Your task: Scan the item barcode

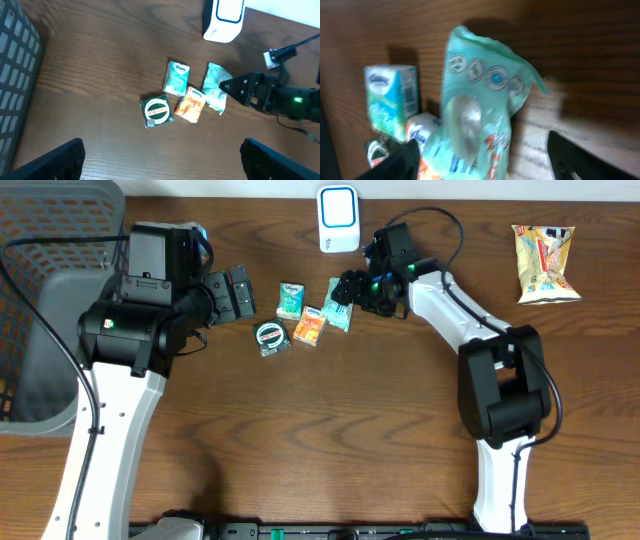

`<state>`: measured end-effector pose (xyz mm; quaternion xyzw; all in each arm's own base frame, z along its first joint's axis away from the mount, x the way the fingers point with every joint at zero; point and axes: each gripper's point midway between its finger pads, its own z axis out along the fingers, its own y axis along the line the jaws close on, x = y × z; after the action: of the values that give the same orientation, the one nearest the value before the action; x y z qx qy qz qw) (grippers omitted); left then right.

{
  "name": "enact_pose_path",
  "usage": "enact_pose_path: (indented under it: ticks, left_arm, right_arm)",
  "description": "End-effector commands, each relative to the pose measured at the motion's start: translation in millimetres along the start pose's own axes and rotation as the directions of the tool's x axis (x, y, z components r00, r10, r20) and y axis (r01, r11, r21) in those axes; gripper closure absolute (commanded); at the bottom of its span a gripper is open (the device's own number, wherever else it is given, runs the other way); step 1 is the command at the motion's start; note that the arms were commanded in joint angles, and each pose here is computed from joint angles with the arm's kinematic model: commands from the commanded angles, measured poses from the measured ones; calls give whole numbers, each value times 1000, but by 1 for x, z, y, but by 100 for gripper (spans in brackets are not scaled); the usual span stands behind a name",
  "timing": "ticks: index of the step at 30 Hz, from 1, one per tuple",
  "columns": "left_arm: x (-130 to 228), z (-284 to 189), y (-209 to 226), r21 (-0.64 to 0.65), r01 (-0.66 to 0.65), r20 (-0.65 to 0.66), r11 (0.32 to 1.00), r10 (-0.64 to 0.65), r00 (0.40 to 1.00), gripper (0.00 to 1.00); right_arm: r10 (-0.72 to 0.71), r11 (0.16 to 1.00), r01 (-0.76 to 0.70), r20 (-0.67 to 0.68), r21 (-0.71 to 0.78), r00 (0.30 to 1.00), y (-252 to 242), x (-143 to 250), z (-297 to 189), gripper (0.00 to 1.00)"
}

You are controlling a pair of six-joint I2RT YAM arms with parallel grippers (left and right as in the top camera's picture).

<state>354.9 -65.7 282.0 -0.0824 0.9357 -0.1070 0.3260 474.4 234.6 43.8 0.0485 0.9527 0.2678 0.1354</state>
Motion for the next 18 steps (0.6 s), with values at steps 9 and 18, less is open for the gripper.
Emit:
enact_pose_path:
  ticks: [9,18]
  left_arm:
    - [-3,-2,2,-11,-5,10,1000,5,1000,2]
    - [-3,-2,2,-11,-5,10,1000,5,1000,2]
  right_arm:
    - [35,999,-35,-58,7,998,-19,13,28,97]
    - [-176,984,175,27,37,984,-17,-14,-41,99]
